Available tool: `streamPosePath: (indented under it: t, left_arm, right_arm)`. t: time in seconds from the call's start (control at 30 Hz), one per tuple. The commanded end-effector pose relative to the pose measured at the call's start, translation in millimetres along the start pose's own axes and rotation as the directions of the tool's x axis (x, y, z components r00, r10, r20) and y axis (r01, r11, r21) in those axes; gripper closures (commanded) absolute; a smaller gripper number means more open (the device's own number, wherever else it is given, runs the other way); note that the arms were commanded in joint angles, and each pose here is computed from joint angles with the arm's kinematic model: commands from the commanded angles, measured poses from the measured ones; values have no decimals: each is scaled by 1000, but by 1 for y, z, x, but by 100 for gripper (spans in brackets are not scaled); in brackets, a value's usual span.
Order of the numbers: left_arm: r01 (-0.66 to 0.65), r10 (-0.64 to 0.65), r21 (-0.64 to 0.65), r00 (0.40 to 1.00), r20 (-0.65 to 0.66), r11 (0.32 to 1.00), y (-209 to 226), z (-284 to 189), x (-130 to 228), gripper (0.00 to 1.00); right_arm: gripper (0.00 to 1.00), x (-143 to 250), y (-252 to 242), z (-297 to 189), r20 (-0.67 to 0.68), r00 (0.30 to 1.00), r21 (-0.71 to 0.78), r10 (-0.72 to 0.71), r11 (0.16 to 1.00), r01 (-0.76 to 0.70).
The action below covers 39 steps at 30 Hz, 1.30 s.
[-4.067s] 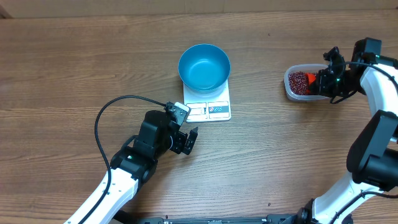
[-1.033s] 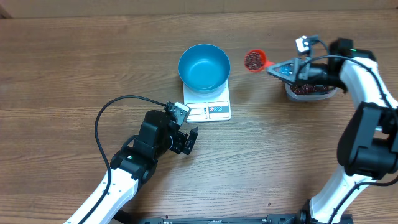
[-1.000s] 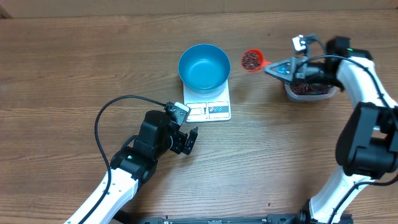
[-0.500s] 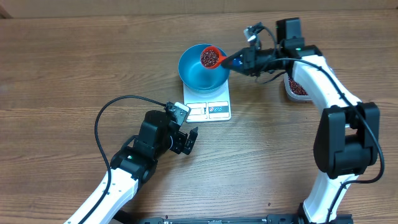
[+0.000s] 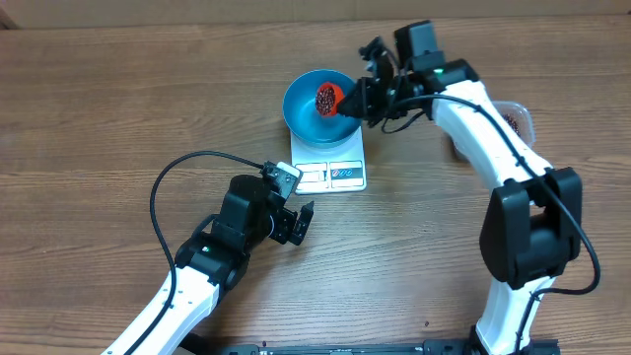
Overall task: Scoop item into bowl and weigh 150g on scale
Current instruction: 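Carry the filled scoop left over the teal bowl with the right gripper, then tip the scoop to pour beans into the teal bowl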
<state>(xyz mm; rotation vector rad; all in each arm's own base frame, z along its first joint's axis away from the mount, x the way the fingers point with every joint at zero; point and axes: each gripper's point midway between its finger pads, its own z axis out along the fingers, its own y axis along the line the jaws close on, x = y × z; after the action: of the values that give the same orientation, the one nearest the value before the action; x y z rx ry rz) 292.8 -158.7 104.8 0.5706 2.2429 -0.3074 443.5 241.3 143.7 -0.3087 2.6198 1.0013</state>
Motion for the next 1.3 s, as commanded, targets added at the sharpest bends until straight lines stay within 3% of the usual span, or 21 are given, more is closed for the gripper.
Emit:
streamPosePath:
  t: [0.0, 0.23, 0.47, 0.67, 1.03, 1.27]
  left_arm:
    - [6, -6, -10, 1000, -8, 1000, 2, 2, 2, 0]
    - [6, -6, -10, 1000, -8, 1000, 2, 2, 2, 0]
    - [6, -6, -12, 1000, -8, 1000, 2, 1, 2, 0]
    - [6, -6, -11, 1000, -8, 1000, 2, 2, 2, 1]
    - [6, -6, -11, 1000, -8, 1000, 2, 2, 2, 0]
    - [6, -6, -11, 1000, -8, 1000, 2, 2, 2, 1]
  right_arm:
    - [96, -24, 2, -15, 60, 977, 235, -204, 954, 185]
    - [96, -31, 10, -20, 27, 934, 473, -355, 828, 301]
    - [96, -28, 11, -25, -47, 894, 677, -446, 644, 356]
    - [96, -23, 22, -26, -141, 837, 736, -529, 510, 446]
    - [96, -19, 31, -19, -145, 827, 699, -543, 535, 474]
    - [96, -30, 40, -40, -33, 851, 598, -524, 672, 437]
